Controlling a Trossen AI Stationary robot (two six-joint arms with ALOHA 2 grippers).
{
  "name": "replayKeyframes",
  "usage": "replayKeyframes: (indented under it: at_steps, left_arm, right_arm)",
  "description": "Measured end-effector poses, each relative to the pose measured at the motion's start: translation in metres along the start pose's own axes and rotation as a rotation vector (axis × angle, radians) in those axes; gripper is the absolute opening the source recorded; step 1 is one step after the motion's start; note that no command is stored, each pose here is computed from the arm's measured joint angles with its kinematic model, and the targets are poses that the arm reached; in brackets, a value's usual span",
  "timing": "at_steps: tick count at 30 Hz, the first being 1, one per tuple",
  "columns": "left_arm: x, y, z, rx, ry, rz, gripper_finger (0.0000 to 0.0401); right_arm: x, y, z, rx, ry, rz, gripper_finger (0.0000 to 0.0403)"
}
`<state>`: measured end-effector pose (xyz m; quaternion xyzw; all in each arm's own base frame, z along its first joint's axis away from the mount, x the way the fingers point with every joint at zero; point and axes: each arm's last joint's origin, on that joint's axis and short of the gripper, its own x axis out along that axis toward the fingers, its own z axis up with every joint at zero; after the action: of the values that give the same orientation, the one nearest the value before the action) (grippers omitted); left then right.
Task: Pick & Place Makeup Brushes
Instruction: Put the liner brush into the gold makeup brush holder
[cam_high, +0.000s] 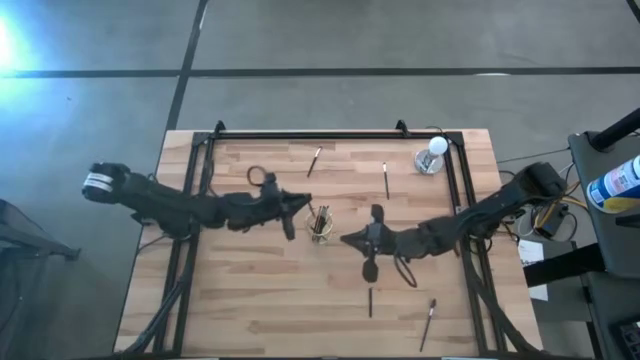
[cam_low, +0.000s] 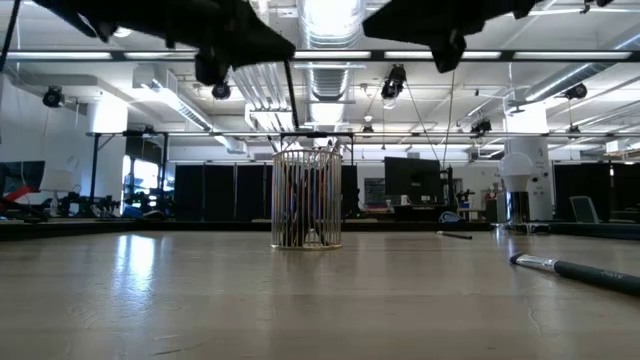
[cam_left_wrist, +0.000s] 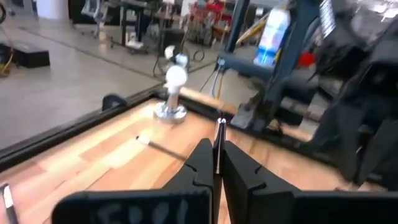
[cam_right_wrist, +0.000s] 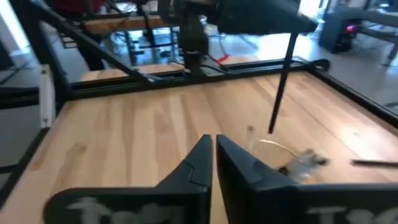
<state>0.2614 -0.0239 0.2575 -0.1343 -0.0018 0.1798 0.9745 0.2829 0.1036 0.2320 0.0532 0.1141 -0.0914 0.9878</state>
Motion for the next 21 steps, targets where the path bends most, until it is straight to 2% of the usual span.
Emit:
replayKeyframes:
  at_steps: [4,15,21]
  left_arm:
    - [0.017,0.009,-0.013,0.008,0.07,0.021,0.001]
    - [0.043,0.002,-0.035,0.016,0.268,0.066,0.001]
    - [0.05,0.001,-0.045,0.013,0.308,0.08,0.001]
  right_arm:
    - [-0.012,-0.009,-0.005,0.029,-0.005,-0.024,0.0011]
    - [-0.024,-0.02,-0.016,0.02,-0.004,-0.051,0.0008]
    - [-0.024,-0.021,-0.019,0.003,-0.001,-0.075,0.0008]
